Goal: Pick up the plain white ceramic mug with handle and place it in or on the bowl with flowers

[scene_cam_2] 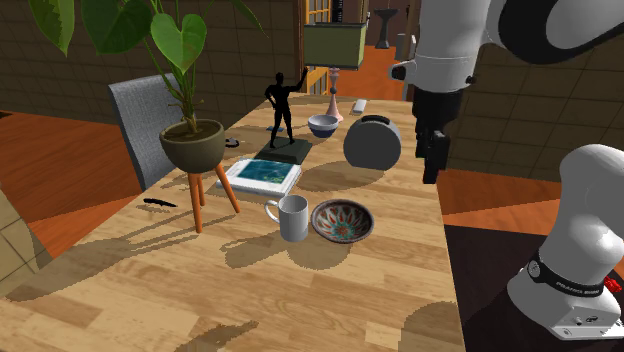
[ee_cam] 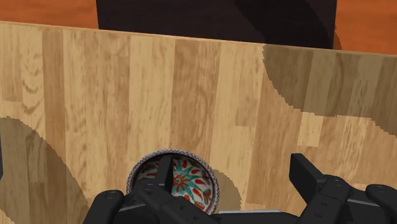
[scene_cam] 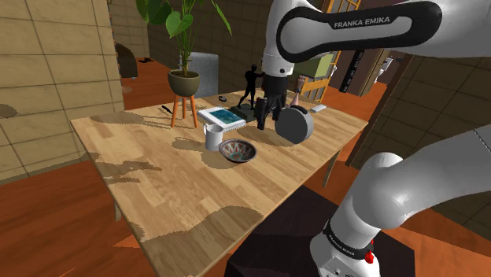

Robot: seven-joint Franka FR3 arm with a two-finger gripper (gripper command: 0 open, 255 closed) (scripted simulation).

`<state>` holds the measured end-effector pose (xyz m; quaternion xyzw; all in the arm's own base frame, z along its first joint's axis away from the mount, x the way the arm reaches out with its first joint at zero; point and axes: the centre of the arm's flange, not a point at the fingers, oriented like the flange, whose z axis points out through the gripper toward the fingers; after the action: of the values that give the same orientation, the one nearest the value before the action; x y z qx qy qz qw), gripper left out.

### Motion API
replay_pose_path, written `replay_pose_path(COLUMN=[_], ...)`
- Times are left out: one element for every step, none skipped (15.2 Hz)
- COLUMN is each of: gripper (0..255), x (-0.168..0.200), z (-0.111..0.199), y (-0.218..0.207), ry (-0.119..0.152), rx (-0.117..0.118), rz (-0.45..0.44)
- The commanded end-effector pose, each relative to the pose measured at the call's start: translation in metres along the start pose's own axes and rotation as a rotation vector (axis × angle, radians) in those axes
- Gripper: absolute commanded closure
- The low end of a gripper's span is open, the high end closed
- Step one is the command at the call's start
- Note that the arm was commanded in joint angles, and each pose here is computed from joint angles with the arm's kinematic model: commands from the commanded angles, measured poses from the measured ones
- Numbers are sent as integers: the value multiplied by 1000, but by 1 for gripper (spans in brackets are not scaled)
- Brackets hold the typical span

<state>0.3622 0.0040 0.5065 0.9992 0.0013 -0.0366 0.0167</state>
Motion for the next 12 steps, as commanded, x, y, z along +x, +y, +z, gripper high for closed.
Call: replay_pose_path(gripper=[0, 0, 0, 0, 0, 0, 0, 0, 0, 0, 0, 0], x=[20, 31, 42, 53, 64, 75, 87, 98, 109, 120, 131, 143], z=[14, 20, 26, 32, 38, 44, 50, 56, 62, 67, 73, 79], y=[3, 4, 5, 6, 7, 8, 9, 10, 11, 12, 13, 14], ry=[11, 16, 20, 25, 29, 34, 38, 43, 47, 52, 56, 61], rx=[3, 4, 5, 7, 8, 9, 10, 12, 13, 14, 16, 17], rz=[-4, -6, -8, -9, -11, -13, -15, -17, -19, -21, -23, -24])
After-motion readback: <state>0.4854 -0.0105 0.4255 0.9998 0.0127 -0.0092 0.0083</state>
